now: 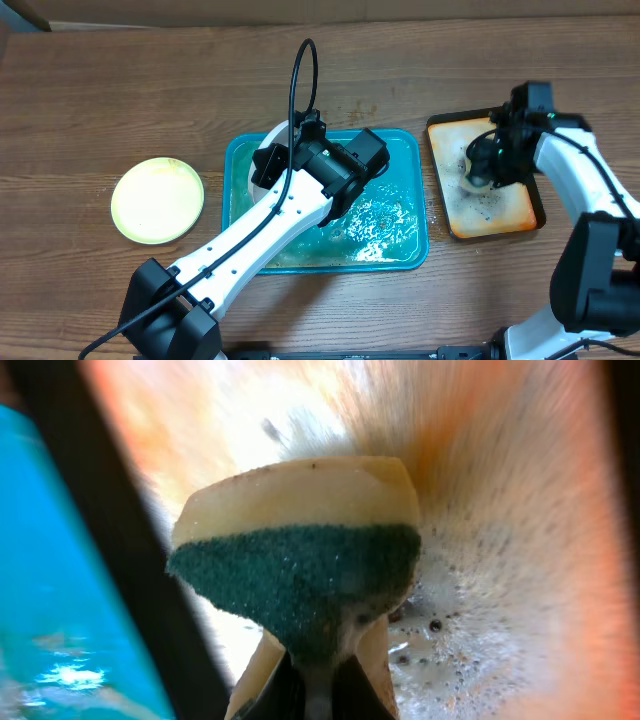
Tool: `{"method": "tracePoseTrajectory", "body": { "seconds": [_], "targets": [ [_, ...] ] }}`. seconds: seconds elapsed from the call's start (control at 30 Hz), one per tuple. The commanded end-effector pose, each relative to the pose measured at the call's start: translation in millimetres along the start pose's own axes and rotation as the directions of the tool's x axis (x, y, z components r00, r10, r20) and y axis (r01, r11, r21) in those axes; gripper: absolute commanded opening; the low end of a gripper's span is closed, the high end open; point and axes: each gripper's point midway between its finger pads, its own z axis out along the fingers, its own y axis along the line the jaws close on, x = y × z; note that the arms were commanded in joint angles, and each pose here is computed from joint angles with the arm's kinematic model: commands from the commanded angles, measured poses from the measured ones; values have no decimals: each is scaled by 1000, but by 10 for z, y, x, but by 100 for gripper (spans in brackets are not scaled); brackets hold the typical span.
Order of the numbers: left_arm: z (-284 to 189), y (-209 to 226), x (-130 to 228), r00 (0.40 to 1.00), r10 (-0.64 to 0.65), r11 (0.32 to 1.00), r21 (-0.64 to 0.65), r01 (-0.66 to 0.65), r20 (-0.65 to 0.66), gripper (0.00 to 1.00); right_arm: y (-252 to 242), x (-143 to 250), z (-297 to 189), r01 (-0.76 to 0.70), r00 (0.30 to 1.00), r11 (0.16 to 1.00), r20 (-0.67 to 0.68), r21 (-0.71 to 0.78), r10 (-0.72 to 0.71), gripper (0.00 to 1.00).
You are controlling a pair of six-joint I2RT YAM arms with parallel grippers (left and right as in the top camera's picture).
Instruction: Clean dirty plates on tray and stack at the side
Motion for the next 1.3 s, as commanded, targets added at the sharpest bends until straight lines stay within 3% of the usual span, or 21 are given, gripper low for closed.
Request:
{"method": "tracePoseTrajectory", "body": {
  "seconds": [0.0,0.27,0.53,0.87,1.27],
  "targets": [
    [-53,81,-61,996,-86,996,24,86,11,4,-100,203,263,-6,999,1000,-38,12,6,4],
    [-54,38,-36,996,-84,995,48,84,-4,4,-97,219,372,-6,1000,1000,-14,-5,6,4],
    [-54,36,-29,997,-81,995,50,82,-7,4,17,-35,-25,0,1000,1000,22,-19,0,39],
    [-30,57,-4,996,-88,995,47,89,-22,4,136,-103,-687,20,993,999,115,-33,-16,40],
    [199,248,313,946,-250,966,15,258,-205,4,83,260,-1244,-19,983,999,183,28,13,40]
  ]
}}
